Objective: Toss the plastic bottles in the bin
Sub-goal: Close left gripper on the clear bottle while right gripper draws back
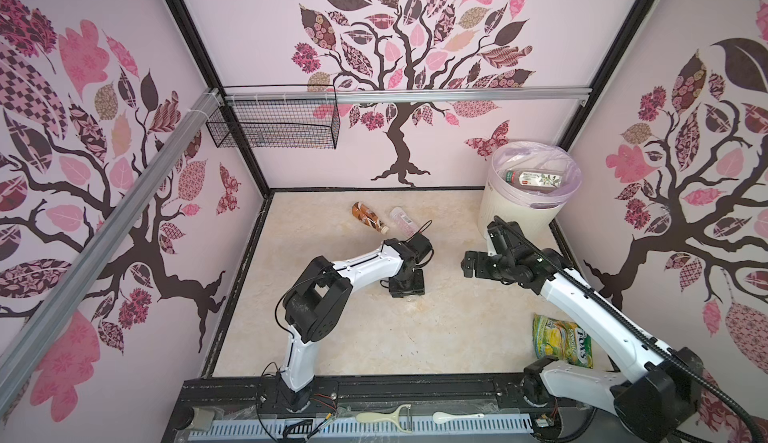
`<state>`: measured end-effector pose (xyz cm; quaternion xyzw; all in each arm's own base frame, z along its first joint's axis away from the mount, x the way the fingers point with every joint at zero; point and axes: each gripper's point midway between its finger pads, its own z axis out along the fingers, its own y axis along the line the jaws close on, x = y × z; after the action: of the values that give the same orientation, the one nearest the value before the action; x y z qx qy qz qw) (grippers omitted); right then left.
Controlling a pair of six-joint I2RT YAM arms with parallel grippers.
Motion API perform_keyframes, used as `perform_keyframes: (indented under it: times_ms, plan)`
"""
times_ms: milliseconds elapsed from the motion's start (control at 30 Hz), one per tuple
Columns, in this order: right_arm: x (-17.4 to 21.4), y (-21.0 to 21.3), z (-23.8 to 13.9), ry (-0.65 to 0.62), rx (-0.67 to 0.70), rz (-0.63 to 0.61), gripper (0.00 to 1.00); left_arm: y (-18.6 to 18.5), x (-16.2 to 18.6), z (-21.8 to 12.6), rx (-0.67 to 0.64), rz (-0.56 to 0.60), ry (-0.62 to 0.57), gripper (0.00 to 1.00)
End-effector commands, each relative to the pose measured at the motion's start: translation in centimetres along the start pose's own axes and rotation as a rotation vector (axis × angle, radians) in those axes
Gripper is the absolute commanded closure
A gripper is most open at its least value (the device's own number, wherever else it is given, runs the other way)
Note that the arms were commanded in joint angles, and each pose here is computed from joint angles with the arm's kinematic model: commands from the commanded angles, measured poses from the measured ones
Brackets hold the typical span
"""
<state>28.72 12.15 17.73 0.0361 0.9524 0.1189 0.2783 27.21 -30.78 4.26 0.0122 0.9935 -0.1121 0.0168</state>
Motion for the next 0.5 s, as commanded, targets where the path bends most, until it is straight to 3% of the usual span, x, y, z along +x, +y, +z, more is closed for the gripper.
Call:
perform_keyframes:
  times_ms: [0,267,467]
  plan:
    - [-0.7,0.5,-0.3,-0.006,-0.018,0.019,0.0,0.8,0.6,0.6,-0.017,0.031,0.013,0.5]
    - [-1.4,2.3,-0.1,0.021,-0.09,0.047,0.0,-0.5,0.6,-2.5,0.097,0.071,-0.043,0.52]
    - [-3.1,4.8,-0.4,0.037,-0.175,0.071,0.01,-3.3,-0.3,-6.8,0.306,0.108,-0.128,0.53]
